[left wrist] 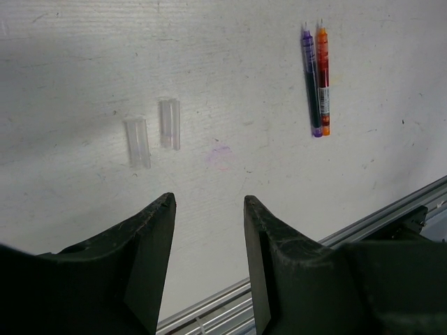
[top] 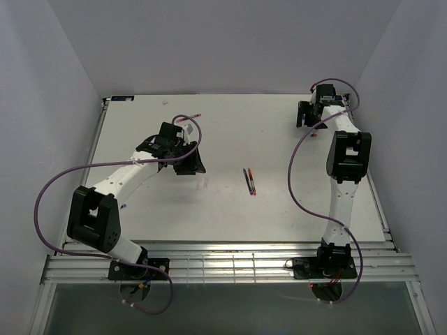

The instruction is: Open the pen caps

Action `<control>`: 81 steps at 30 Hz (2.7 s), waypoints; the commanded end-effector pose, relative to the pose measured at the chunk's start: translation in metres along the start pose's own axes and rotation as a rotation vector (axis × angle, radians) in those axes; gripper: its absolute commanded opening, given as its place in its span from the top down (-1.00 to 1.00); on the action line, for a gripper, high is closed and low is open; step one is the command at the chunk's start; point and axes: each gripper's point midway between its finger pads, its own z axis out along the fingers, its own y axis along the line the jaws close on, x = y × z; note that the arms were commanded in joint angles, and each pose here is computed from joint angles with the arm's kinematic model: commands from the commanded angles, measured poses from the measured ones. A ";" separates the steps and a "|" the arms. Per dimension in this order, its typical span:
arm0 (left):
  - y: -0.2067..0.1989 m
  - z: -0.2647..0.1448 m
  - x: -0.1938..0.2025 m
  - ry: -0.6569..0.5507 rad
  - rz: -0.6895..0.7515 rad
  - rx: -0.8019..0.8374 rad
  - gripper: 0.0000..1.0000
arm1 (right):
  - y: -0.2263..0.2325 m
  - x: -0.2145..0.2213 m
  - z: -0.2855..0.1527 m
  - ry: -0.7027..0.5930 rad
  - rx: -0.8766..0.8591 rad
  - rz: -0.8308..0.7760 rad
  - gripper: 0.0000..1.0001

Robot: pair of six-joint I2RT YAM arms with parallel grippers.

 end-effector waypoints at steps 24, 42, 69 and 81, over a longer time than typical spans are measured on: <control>0.003 -0.015 0.006 -0.032 0.021 -0.015 -0.09 | 0.020 0.065 0.011 0.217 -0.064 0.046 0.80; -0.019 -0.029 -0.003 0.011 -0.162 0.060 -0.21 | 0.241 0.172 -0.219 0.244 -0.517 -0.148 0.85; -0.084 -0.028 0.001 0.191 -0.459 0.303 -0.27 | 0.332 0.225 -0.321 0.198 -0.852 -0.283 0.85; -0.077 -0.013 0.004 0.220 -0.451 0.277 -0.25 | 0.340 0.216 -0.331 0.170 -0.867 -0.287 0.85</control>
